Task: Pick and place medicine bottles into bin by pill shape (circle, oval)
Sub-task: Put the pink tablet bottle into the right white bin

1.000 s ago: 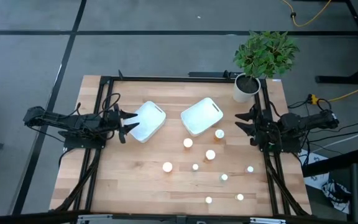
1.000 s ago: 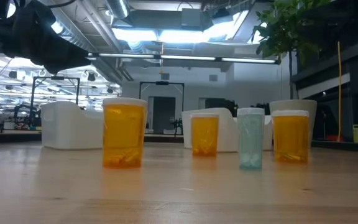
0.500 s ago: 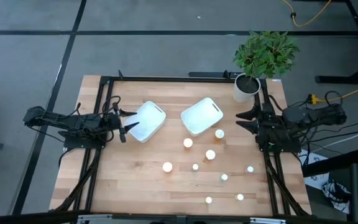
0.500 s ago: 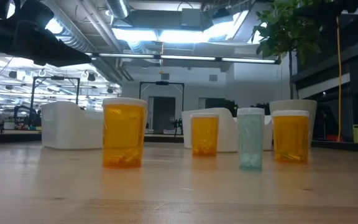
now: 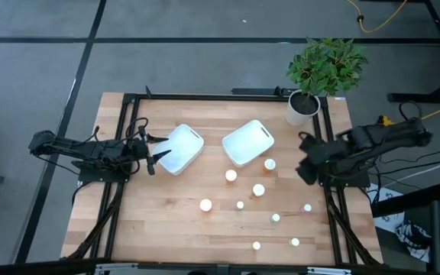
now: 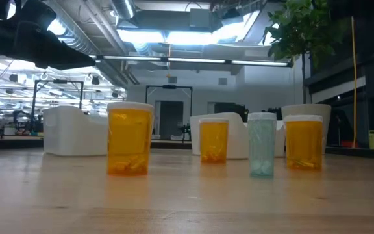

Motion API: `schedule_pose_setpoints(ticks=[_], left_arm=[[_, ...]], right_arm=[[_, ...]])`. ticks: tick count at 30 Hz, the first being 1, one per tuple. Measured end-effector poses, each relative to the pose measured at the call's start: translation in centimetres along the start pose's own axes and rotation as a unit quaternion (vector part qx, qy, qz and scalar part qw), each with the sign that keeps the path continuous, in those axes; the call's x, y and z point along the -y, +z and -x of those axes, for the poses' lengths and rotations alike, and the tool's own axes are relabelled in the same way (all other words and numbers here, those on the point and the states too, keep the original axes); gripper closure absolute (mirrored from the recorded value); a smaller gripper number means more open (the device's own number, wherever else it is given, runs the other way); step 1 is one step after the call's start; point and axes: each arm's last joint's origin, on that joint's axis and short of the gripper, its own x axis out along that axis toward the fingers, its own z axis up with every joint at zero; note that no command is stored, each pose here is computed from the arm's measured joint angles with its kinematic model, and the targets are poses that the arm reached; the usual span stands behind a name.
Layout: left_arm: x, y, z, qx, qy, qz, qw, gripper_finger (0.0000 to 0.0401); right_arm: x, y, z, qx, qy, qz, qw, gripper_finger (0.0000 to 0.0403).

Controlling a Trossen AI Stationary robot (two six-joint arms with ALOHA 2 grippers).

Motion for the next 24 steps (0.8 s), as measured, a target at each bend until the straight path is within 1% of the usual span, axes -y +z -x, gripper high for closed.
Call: schedule_pose_setpoints(ticks=[2,4,7,10,15,20,24], left_arm=[[0.0,0.0,0.0,0.0,0.0,0.0,1.0,0.0197],[0.0,0.0,0.0,0.0,0.0,0.0,1.0,0.0197],[0.0,0.0,0.0,0.0,0.0,0.0,1.0,0.0197],[0.0,0.0,0.0,0.0,0.0,0.001,1.0,0.0197],[0.0,0.0,0.0,0.0,0.0,0.001,1.0,0.0197],[0.0,0.0,0.0,0.0,0.0,0.004,1.0,0.0197],[0.0,0.0,0.0,0.0,0.0,0.004,1.0,0.0197]], right_arm=[[-0.3,-0.4,-1.0,-0.047,-0.003,-0.016,0.999,0.0241],[-0.6,-0.9,-1.8,-0.077,-0.008,-0.022,0.997,0.0241],[-1.0,-1.7,-2.8,-0.109,-0.021,-0.025,0.994,0.0241],[-1.5,-2.7,-3.4,-0.127,-0.026,-0.038,0.991,0.0241],[-2.3,-4.2,-3.8,-0.135,-0.038,-0.053,0.989,0.0241],[-3.5,-5.5,-4.3,-0.11,-0.046,-0.049,0.992,0.0241],[-4.2,-6.5,-5.2,-0.107,-0.066,-0.065,0.99,0.0241]])
